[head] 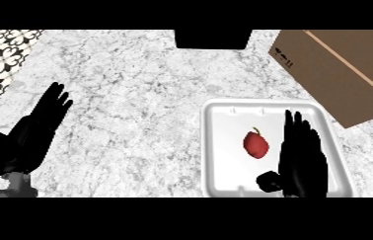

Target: Pick the bell pepper from the tray and place it in the cardboard box

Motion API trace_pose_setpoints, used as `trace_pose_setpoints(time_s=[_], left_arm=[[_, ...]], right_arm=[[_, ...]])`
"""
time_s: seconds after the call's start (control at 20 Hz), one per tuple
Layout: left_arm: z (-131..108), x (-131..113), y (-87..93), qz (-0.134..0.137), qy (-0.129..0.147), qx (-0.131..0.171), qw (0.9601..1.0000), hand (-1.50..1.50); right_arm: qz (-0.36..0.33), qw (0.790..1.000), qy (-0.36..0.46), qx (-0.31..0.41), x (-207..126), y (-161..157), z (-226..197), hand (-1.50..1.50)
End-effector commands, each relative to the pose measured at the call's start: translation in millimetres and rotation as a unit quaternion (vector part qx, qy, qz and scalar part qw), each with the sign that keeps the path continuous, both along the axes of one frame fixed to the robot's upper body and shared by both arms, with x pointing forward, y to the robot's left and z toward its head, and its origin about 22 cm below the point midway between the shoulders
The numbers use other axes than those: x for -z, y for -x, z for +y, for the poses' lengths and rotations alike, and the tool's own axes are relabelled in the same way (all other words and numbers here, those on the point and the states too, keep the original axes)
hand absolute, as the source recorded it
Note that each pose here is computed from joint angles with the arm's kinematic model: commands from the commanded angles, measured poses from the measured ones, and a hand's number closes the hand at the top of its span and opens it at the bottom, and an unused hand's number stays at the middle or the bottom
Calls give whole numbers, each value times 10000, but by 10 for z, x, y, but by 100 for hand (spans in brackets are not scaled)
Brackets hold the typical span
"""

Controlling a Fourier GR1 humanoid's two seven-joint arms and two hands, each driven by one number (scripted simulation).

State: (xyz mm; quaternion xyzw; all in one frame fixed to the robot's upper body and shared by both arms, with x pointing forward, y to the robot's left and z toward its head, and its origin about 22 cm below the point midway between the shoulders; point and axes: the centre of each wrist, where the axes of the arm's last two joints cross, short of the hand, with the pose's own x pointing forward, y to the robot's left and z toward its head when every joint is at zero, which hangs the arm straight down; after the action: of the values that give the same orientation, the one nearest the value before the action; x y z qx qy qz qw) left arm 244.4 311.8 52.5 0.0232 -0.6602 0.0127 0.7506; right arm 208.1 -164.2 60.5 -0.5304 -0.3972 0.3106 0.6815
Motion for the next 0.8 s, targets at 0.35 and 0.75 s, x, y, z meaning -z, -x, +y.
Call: trace_pose_setpoints(time_s=[0.35,0.75], left_arm=[[80,-107,84,-17,5,-2,10000,0],[67,109,7,37,49,-112,9999,0]], right_arm=[[1051,9902,-79,920,-385,-323,570,-150],[1415,9862,7,865,-349,-427,610,-150]])
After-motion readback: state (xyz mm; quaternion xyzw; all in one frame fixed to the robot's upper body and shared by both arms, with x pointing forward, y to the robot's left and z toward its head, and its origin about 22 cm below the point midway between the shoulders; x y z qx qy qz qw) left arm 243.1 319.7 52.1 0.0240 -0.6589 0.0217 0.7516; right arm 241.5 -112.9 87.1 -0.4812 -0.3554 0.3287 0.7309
